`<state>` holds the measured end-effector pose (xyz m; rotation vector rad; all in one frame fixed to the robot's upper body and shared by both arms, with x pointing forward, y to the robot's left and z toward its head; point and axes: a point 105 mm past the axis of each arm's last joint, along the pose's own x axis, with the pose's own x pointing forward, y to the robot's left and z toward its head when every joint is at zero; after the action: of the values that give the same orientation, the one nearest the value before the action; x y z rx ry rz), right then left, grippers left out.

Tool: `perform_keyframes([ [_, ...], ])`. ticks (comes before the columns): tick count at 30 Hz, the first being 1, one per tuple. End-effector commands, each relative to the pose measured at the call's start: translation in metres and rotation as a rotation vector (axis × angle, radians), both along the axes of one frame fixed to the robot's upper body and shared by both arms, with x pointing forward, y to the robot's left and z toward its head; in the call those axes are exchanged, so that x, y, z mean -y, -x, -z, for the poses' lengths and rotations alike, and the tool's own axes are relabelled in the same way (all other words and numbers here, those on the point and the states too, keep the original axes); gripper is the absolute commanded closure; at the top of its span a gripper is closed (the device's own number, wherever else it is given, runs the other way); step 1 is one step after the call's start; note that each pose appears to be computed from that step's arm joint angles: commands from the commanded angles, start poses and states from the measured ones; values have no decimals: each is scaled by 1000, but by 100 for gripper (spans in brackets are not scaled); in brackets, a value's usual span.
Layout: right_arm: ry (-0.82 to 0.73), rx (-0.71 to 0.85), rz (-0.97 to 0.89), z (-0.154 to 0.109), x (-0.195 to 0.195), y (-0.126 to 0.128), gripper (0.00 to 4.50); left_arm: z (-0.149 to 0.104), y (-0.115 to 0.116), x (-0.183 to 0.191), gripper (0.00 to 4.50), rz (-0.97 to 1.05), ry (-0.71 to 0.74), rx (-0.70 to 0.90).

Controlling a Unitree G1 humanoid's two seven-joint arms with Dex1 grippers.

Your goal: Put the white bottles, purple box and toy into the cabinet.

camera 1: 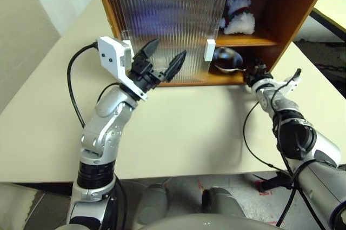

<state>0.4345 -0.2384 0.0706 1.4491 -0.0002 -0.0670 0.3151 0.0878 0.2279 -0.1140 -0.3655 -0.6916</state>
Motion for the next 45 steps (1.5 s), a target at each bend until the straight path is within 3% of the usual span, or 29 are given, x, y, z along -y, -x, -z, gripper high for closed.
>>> perform_keyframes([
  [1,1,-17,-19,12,5,9,4,2,-3,5,0,20,-4,-2],
  [7,28,103,-158,-3,-7,16,4,2,-5,7,0,36,-3,2],
  [11,211,214,-275,-22,-23,29,4,2,-6,8,0,44,-3,4],
  [16,754,330,-344,-51,-49,55,4,2,-8,7,0,46,-2,6],
  [20,1339,507,-421,-62,-87,79,4,4,-7,5,0,43,-3,2],
  [22,1475,598,-453,-64,-103,90,44,5,-7,5,0,42,-4,1],
  [24,1515,654,-436,-70,-116,94,103,4,-8,4,0,40,-4,1],
  [33,1532,797,-471,-99,-170,95,447,4,-9,1,0,29,-6,2],
  [39,1500,792,-480,-104,-206,79,447,4,-8,0,0,15,-2,4],
  [45,1572,735,-433,-95,-220,59,447,3,-8,-1,0,4,-2,11],
])
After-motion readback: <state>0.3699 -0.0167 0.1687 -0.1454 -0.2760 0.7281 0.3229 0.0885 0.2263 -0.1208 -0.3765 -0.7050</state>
